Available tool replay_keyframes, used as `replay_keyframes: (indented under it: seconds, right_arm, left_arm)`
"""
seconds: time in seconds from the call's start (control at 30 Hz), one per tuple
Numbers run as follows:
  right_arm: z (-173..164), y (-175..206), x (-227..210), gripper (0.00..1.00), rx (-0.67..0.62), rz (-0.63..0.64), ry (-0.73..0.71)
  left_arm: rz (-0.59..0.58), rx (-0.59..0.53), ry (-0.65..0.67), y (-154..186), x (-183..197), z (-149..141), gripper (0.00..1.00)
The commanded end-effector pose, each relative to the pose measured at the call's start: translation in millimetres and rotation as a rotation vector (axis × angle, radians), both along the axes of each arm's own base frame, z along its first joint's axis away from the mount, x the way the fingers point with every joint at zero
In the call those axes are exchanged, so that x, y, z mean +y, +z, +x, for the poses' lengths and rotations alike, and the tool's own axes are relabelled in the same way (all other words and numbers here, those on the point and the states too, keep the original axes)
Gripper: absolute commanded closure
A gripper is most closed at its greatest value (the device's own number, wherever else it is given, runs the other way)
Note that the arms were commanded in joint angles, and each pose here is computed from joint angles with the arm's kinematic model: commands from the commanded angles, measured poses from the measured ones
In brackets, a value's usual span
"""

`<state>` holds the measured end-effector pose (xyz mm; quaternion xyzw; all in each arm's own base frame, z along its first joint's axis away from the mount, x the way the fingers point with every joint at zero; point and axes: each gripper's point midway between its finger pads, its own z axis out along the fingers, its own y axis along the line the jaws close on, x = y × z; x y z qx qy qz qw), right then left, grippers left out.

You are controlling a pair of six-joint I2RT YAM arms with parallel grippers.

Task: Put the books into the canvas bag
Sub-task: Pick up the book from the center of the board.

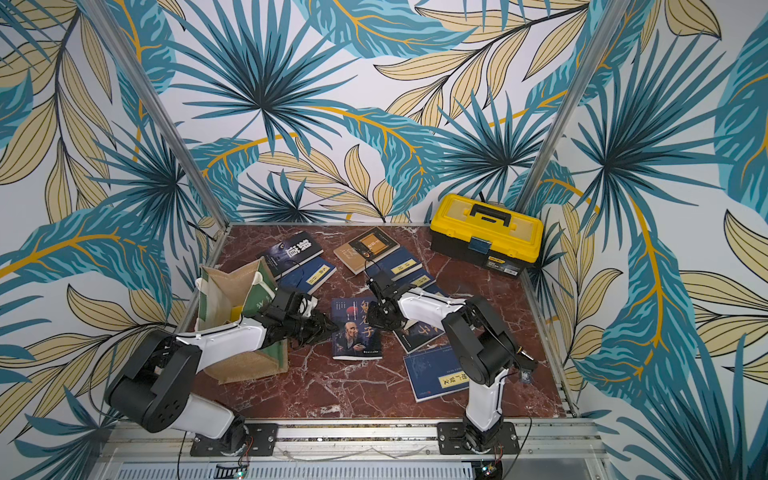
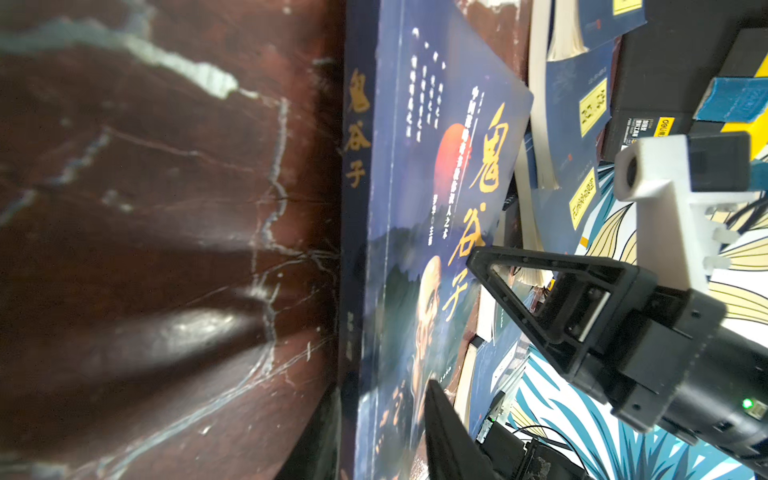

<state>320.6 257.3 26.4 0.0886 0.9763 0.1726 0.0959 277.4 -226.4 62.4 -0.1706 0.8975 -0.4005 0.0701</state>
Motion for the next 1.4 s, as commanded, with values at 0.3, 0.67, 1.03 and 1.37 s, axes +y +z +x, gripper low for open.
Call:
replay_keyframes:
  seconds: [0.3, 0.67, 1.03, 1.37]
  right_arm:
    - [-32.8, -10.4, 16.6, 0.64, 0.1, 0.062, 0.07]
    - [-28.7, 14.4, 15.6, 0.62, 0.046, 0.074, 0.07]
    - [-11.8, 90.9, 13.7, 0.55, -0.129, 0.09, 0.097]
    - [1.4, 164.9, 24.2, 0.53, -0.299, 0.144, 0.121]
  left_arm:
    - [-0.195, -0.232, -0.109, 80.1, -48.5, 19.4, 0.68]
    - [-0.205, -0.282, -0.118, 95.0, -48.4, 19.3, 0.9]
    - [-0.027, -0.438, -0.169, 149.1, -28.3, 21.2, 1.0]
    - [0.244, -0.668, -0.166, 236.0, 25.8, 21.1, 1.0]
